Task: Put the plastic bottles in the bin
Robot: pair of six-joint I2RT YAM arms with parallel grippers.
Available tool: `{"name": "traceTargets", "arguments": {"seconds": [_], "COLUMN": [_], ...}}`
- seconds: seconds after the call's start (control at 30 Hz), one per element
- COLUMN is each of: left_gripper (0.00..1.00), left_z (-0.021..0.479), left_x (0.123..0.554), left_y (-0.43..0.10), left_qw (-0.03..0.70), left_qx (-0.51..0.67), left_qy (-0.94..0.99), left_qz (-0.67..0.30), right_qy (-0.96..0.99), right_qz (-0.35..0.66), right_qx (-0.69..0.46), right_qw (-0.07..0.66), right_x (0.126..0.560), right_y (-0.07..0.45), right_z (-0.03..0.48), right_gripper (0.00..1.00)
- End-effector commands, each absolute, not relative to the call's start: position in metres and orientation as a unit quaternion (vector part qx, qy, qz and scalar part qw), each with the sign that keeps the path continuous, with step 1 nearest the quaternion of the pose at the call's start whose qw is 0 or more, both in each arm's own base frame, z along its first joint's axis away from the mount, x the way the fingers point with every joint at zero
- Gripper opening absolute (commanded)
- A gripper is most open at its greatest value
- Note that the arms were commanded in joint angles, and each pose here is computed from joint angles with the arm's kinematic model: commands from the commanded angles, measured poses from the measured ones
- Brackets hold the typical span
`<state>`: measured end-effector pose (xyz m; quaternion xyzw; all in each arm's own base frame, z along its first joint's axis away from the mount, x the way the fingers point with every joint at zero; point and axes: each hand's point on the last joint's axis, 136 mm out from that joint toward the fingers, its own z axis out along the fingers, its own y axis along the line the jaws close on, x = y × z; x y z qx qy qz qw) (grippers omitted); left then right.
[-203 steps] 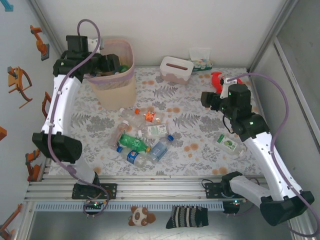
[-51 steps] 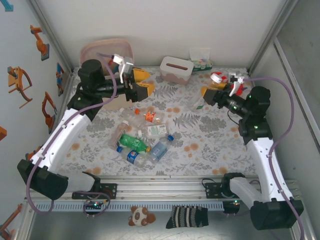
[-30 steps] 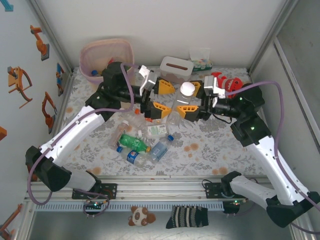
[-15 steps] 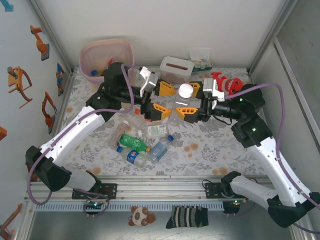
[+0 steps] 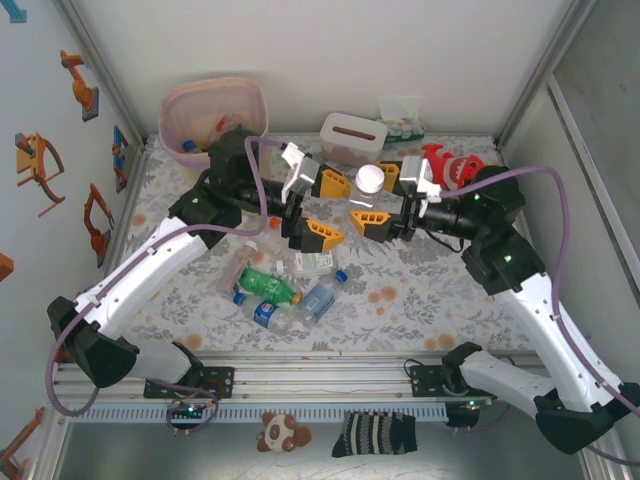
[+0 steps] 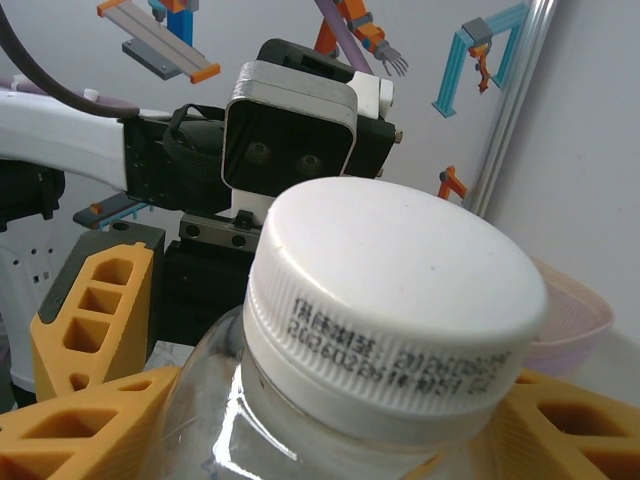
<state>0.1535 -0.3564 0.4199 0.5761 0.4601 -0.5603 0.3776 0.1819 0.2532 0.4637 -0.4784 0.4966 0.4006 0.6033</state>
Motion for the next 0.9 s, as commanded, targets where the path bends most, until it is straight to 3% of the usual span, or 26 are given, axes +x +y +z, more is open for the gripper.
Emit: {"name": "traceTargets", "arguments": {"seconds": [0.0,0.37,0.87], "left_gripper": [0.94,0.91,0.7], "left_z": [0.436,0.435,0.437], "left_x": [0.134,0.142,0.137], "left_y": [-0.353,-0.357,-0.358], "left_qw": [0.363,0.383,0.384], "left_qx": [0.593,0.588,0.591], "left_qy": [0.417,0.423,0.415], "left_qz": [-0.585,-0.573,-0.575], "right_qy": [0.459,0.41,0.458], "right_qz": [0.399,0.452,0.419], "right_qx": [-0.486,-0.515,-0.475], "right_qw": [0.628,0.602,0.624], "right_x": [0.174,0.144,0.171], "right_y": [0.252,0.26,0.26], "right_z": [0.483,0.493,0.488], "right_gripper": [0.39,0.39,0.39]}}
